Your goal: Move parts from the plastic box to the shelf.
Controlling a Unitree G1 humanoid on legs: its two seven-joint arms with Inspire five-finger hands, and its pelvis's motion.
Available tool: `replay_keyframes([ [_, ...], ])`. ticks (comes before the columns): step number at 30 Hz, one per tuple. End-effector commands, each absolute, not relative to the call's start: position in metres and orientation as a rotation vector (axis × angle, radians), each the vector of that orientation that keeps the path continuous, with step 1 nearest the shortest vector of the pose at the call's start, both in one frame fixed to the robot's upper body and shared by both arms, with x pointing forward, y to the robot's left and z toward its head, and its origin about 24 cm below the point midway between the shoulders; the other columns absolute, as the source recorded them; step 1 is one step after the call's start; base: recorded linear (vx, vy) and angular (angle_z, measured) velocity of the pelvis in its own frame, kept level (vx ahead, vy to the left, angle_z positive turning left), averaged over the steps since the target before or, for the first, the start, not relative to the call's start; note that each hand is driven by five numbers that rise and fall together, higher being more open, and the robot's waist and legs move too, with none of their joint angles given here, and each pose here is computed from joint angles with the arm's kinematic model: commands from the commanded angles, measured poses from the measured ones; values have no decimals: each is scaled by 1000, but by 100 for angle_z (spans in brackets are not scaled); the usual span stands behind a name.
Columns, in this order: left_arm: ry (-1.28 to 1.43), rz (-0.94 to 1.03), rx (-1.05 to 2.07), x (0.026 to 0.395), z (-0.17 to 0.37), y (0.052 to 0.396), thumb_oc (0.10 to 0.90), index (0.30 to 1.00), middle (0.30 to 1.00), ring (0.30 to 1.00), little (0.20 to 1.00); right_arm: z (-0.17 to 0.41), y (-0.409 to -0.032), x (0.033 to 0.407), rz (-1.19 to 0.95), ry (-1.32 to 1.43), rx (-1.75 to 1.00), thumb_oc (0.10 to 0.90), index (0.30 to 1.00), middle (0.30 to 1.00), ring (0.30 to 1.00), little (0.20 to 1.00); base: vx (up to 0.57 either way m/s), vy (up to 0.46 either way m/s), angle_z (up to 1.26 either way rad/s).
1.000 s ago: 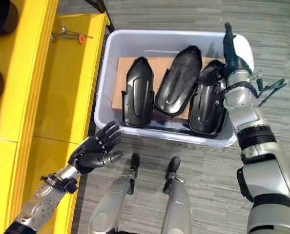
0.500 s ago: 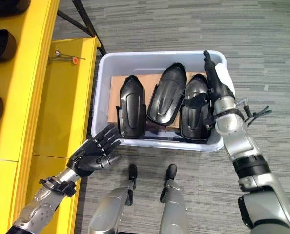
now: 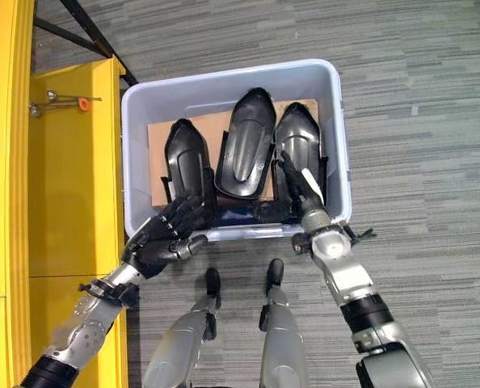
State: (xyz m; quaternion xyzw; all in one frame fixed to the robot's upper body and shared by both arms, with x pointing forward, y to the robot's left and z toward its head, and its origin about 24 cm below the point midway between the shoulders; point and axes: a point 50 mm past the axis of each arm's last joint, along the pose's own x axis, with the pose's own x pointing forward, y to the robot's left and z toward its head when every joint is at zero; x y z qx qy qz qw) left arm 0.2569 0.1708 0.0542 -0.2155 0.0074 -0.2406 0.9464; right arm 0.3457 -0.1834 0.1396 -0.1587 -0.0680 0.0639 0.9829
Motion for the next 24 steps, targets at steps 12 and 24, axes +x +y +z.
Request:
replay_keyframes([
  [12, -160, -586, -420, 255, 88, 157, 900, 1000, 1000, 1000, 1000, 192, -215, 373, -165, -263, -306, 900, 1000, 1000, 1000, 1000, -5, -2, 5],
  [24, -165, -592, -469, 251, 84, 145, 900, 1000, 1000, 1000, 1000, 152, -241, 371, -468, -133, -212, 900, 1000, 1000, 1000, 1000, 4, 32, -3],
])
